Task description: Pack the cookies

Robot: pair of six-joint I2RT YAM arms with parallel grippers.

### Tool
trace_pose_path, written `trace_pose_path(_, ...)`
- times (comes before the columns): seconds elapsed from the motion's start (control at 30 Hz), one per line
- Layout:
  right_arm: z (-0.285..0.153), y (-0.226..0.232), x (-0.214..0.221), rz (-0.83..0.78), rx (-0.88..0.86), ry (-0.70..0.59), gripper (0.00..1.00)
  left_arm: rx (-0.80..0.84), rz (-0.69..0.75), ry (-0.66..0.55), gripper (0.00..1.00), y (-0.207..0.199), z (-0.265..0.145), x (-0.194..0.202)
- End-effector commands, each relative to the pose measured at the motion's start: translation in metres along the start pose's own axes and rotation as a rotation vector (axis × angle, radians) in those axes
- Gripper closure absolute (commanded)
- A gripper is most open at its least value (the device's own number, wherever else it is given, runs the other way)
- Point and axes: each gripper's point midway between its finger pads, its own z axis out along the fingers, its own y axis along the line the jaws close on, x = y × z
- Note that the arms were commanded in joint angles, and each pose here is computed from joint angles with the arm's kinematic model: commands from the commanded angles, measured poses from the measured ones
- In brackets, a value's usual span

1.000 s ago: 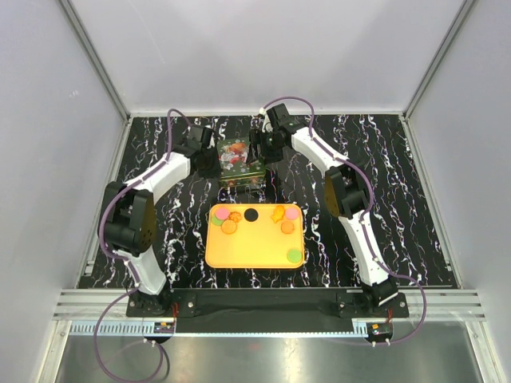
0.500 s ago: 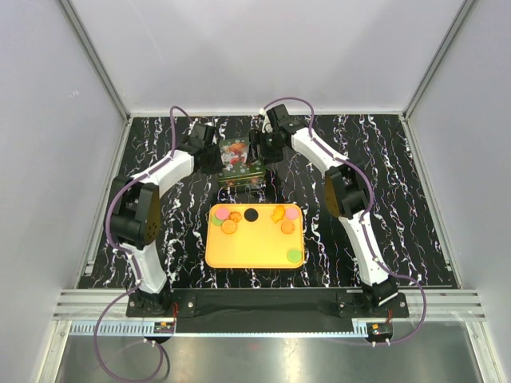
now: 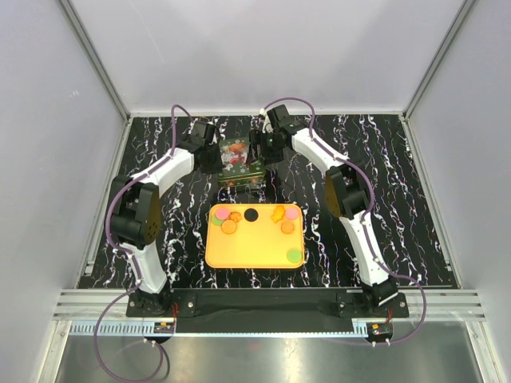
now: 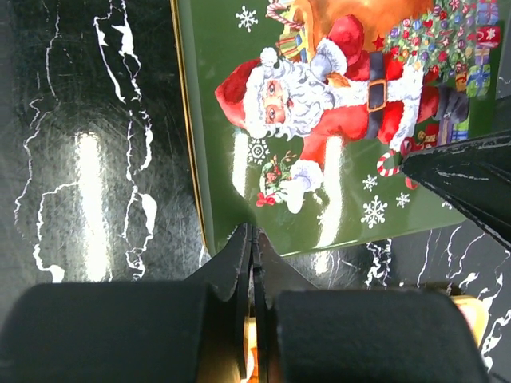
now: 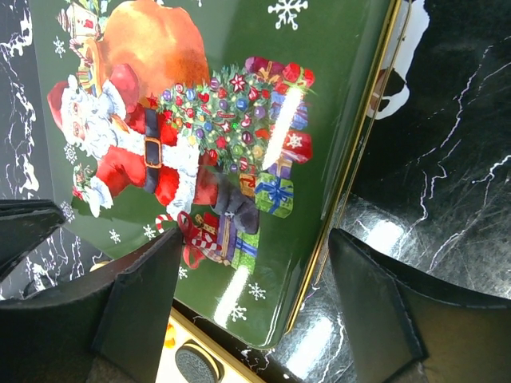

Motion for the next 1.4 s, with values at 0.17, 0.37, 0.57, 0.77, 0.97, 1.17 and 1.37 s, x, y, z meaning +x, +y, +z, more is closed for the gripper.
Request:
trace_pose_path(0.17,-0.040,-0.009,-0.021,-0.020,0.060,-0.085,0.15,0.129,0.034,-0.212,0.50,-0.037,-0.077,-0.080)
trace_pose_path(0.37,-0.098,-0.002,-0.062,0.001,0.041,-0.255,0.00,0.186,0.052,-0.247,0.24,-0.046,-0.112,-0.080)
trace_pose_path(0.57,-0.168,0.010,-0.070,-0.002,0.070,-0.419,0.00,0.238,0.072,-0.287,0.17,-0.041,-0.153,-0.059)
trace_pose_path(0.77,-0.223,0.013,-0.042,0.022,0.108,-0.530,0.00,0.274,0.130,-0.322,0.01,-0.032,-0.189,-0.033)
trace_pose_path(0.97,-0.259,-0.006,0.005,0.091,0.201,-0.590,0.00,0.299,0.168,-0.306,0.01,-0.019,-0.200,0.004)
trace_pose_path(1.17,-0.278,-0.023,0.047,0.107,0.269,-0.613,0.00,0.302,0.183,-0.313,0.01,-0.012,-0.200,0.018)
trace_pose_path(1.37,-0.294,-0.018,0.057,0.100,0.246,-0.653,0.00,0.324,0.186,-0.313,0.01,-0.015,-0.202,0.020)
